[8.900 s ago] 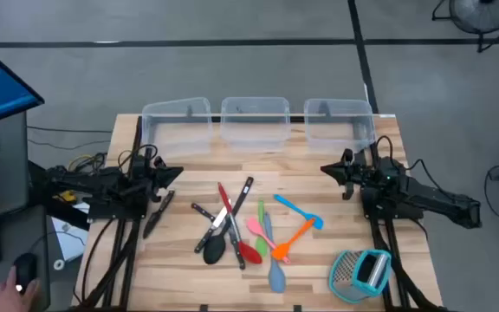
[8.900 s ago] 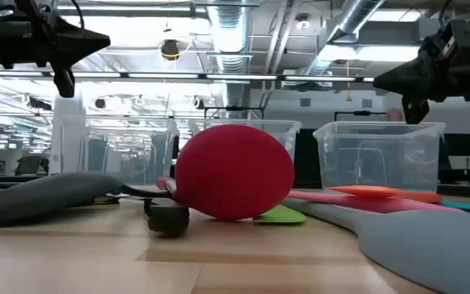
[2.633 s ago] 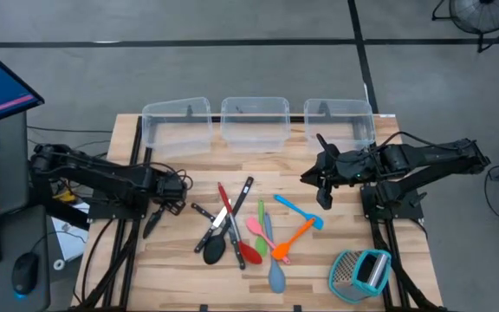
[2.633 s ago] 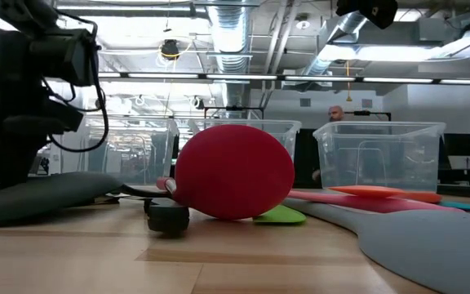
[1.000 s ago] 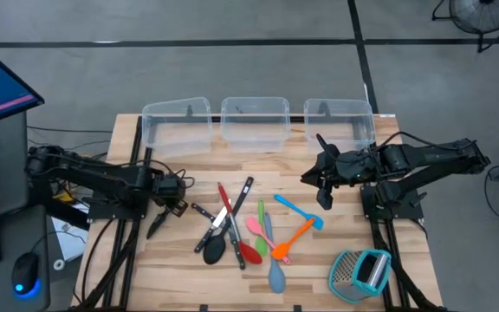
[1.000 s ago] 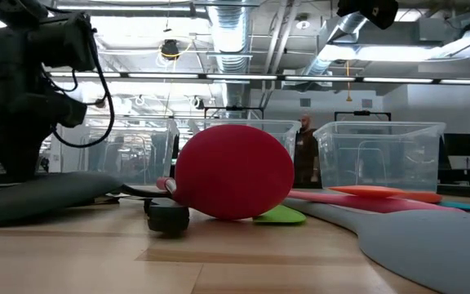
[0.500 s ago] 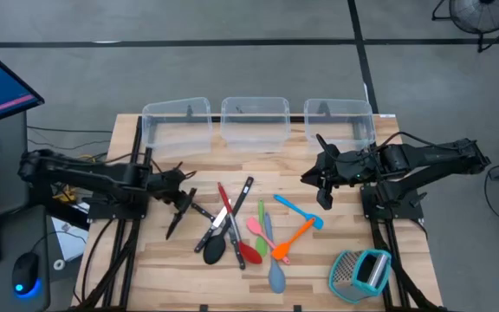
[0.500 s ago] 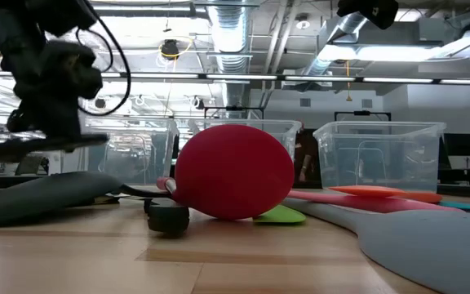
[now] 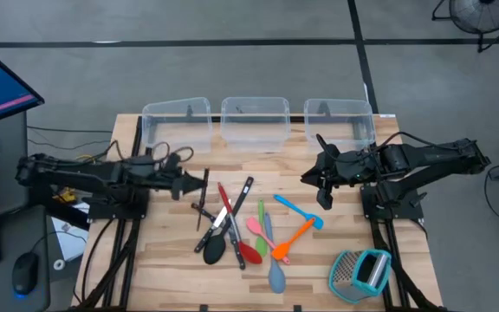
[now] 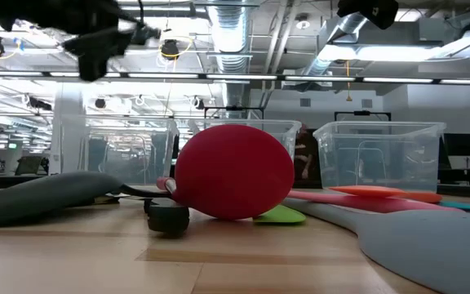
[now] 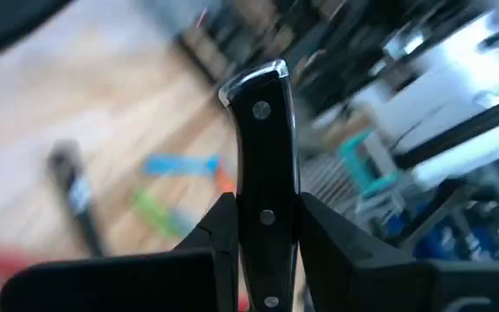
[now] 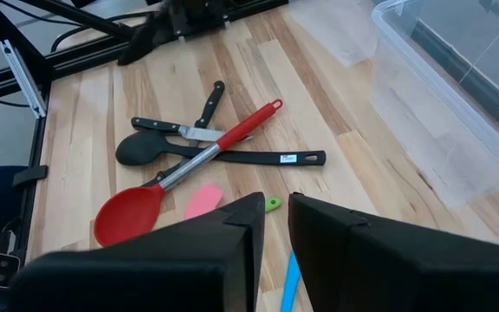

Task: Pick & Place Kitchen Items
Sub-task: Put the black knife into the top left transparent bin

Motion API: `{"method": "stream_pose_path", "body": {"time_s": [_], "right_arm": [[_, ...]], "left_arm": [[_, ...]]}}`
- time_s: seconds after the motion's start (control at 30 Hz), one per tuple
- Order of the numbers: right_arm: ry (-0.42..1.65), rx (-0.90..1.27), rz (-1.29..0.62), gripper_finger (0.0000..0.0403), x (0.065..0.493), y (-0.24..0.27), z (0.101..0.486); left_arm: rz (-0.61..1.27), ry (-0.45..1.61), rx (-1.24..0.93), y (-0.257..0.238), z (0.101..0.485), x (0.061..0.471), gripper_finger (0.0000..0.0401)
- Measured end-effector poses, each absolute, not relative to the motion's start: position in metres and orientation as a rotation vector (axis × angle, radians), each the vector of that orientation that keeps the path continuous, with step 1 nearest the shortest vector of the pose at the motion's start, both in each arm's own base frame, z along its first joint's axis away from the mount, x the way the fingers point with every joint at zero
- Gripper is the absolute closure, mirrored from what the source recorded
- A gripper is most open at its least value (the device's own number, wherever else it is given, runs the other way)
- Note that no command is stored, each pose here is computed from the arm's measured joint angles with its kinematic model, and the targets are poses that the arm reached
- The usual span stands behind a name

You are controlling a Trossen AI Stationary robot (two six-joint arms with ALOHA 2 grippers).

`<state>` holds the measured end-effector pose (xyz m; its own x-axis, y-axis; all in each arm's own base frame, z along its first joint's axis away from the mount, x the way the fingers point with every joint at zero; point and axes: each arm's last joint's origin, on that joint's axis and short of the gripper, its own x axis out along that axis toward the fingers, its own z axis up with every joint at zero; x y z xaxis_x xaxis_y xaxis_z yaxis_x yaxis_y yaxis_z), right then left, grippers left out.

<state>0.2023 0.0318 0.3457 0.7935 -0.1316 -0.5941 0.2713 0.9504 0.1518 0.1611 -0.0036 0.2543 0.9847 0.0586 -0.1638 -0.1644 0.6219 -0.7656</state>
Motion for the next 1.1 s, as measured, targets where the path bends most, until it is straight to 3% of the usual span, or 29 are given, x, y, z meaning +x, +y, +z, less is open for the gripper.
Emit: {"method": "stream_pose_path", "body": {"time_s": [0.17,0.43,0.63,0.87,1.1], "right_arm": [[0.617,0.236,-0.221,0.0349,0.202,0.032,0.346],[0.617,0.236,-0.221,0.0349,0.202,0.031,0.346],[0.619,0.235,-0.222,0.0349,0.202,0.031,0.346],[0.623,0.234,-0.223,0.0349,0.202,0.031,0.345],[0.623,0.234,-0.223,0.0349,0.202,0.031,0.345]], "left_arm": [[0.128,-0.083,-0.760,0.009,0.274,0.160,0.0341],[0.264,-0.206,-0.508,0.041,0.312,0.153,0.0341],[0.465,-0.112,-0.312,0.071,0.330,0.149,0.0341],[0.665,0.027,-0.140,0.110,0.325,0.151,0.0341],[0.721,0.080,-0.103,0.136,0.322,0.145,0.0341]]}}
